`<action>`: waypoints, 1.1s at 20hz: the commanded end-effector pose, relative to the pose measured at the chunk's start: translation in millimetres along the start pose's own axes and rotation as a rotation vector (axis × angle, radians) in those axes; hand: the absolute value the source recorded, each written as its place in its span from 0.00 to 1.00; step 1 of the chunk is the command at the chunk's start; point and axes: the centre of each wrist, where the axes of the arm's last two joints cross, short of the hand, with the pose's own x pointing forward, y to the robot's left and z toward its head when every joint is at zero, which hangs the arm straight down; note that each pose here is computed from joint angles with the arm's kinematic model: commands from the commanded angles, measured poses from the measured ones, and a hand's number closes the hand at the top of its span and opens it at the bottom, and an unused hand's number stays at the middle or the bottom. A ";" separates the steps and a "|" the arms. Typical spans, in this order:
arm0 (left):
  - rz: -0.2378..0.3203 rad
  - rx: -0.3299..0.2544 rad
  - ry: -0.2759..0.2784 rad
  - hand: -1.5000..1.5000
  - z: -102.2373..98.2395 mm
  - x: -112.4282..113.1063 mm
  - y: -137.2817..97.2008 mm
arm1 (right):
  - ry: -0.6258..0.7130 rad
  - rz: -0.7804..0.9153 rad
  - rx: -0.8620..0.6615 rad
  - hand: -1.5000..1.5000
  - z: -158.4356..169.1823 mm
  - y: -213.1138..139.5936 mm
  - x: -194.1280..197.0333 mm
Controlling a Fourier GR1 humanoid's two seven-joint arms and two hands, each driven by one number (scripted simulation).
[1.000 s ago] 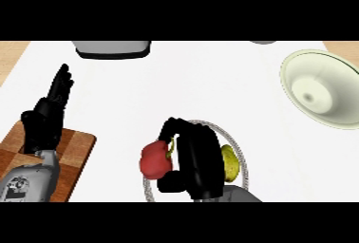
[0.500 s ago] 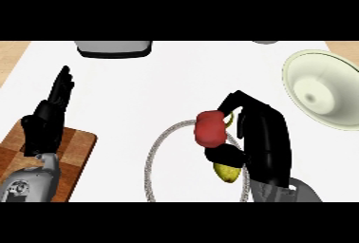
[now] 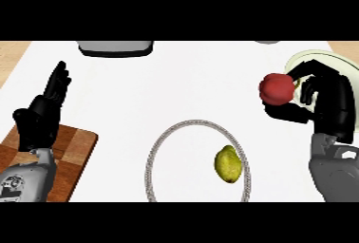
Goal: Pick the bell pepper from the placemat and place it in the bowl
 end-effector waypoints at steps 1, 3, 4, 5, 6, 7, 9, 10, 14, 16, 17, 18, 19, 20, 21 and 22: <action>0.019 0.000 0.003 0.50 10.8 1.4 -1.1 | -0.015 -0.042 -0.079 1.00 -31.8 -43.4 -31.6; 0.001 -0.005 -0.012 0.50 11.9 -1.7 -2.3 | -0.019 0.064 -0.121 1.00 -43.3 -38.6 -58.2; 0.011 -0.012 -0.010 0.50 16.7 -3.4 -4.3 | -0.014 0.110 -0.136 1.00 -39.6 -21.6 -79.1; 0.002 -0.018 0.005 0.50 0.4 -0.4 -1.9 | 0.000 0.130 -0.132 1.00 -54.2 -20.2 -76.7; -0.003 0.002 -0.006 0.50 -1.1 -7.9 1.9 | 0.004 0.138 -0.159 1.00 -60.3 -34.9 -100.9; -0.001 -0.027 -0.005 0.50 5.2 -11.5 -5.2 | 0.014 0.185 -0.161 1.00 -82.5 -47.7 -91.6; 0.033 -0.026 -0.008 0.50 -4.1 10.3 -9.4 | 0.027 0.307 -0.188 1.00 -94.0 -51.8 -111.9; 0.000 -0.017 -0.008 0.50 -8.4 -2.3 -17.4 | 0.029 0.340 -0.202 1.00 -84.9 -40.9 -129.4; 0.013 -0.041 -0.021 0.50 1.5 -7.2 -3.5 | 0.021 0.411 -0.226 1.00 -105.6 -51.9 -158.5; 0.017 -0.038 -0.028 0.50 4.0 8.7 -23.9 | 0.055 0.399 -0.218 1.00 -118.4 -44.6 -161.6; 0.026 -0.043 -0.035 0.50 2.0 20.8 -16.9 | 0.089 0.395 -0.237 1.00 -120.0 -58.1 -175.0; 0.012 -0.048 -0.024 0.50 -2.3 4.1 -24.8 | 0.082 0.399 -0.222 1.00 -103.1 -39.2 -194.2; 0.021 -0.054 -0.023 0.50 -1.3 15.9 -8.9 | 0.122 0.292 -0.195 1.00 -121.2 -34.5 -171.9; 0.021 -0.035 -0.023 0.50 -5.2 7.4 -14.9 | 0.163 0.256 -0.218 1.00 -124.7 -59.7 -183.1; 0.021 -0.031 -0.037 0.50 -5.6 9.9 -15.7 | 0.197 0.246 -0.169 1.00 -114.2 -42.4 -193.4; 0.004 -0.054 -0.030 0.50 1.0 1.9 -28.0 | 0.212 0.228 -0.129 0.00 -124.5 -58.7 -190.4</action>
